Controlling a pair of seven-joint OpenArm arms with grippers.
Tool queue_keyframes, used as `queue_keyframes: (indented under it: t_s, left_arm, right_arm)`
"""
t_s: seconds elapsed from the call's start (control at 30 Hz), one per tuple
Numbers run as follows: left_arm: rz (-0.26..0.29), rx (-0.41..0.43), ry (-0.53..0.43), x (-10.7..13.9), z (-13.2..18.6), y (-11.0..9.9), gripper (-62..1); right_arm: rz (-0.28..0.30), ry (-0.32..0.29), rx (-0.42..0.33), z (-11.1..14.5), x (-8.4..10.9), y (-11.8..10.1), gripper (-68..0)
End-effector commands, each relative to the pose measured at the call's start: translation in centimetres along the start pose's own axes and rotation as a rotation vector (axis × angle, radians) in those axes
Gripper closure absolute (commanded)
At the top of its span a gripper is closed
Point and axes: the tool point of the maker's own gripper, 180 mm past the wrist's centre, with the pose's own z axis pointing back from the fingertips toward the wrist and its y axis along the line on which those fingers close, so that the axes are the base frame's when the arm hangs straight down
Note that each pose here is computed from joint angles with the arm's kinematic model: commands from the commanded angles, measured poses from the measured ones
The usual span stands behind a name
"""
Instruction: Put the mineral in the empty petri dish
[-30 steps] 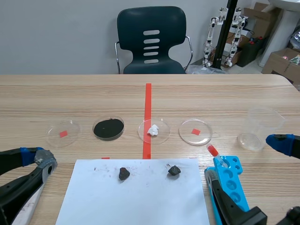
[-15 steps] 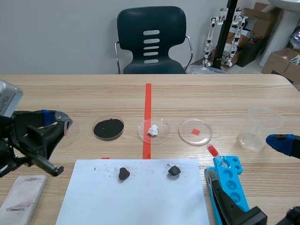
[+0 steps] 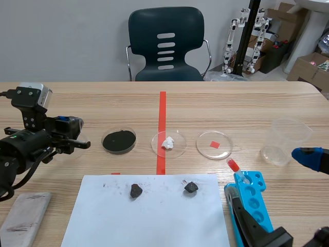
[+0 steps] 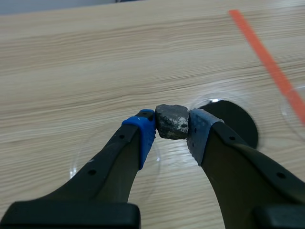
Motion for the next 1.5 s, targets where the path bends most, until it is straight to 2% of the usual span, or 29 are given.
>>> queue_keyframes:
  t_s: [0.0,0.17,0.63,1.07,1.47]
  left_arm:
    - [0.001,0.035,-0.032,1.5,-0.6,1.0,-6.6]
    - [0.028,0.089,0.026,0.2,-2.0,2.5,-6.6]
    - [0.080,0.136,0.134,-3.0,-3.8,4.6,-6.6]
    - [0.084,0.140,0.174,-4.5,-3.8,4.5,-6.6]
    - [0.084,0.138,0.167,-4.0,-4.2,4.4,-6.6]
  right_arm:
    - [0.004,-0.028,0.001,-0.2,0.7,-0.2,-67.9]
    - [0.004,-0.028,0.001,-0.2,0.7,-0.2,-67.9]
    - [0.004,-0.028,0.001,-0.2,0.7,-0.2,-67.9]
    - [0.004,-0.028,0.001,-0.2,0.7,-0.2,-67.9]
    - [0.004,-0.028,0.001,-0.2,0.7,-0.2,-67.9]
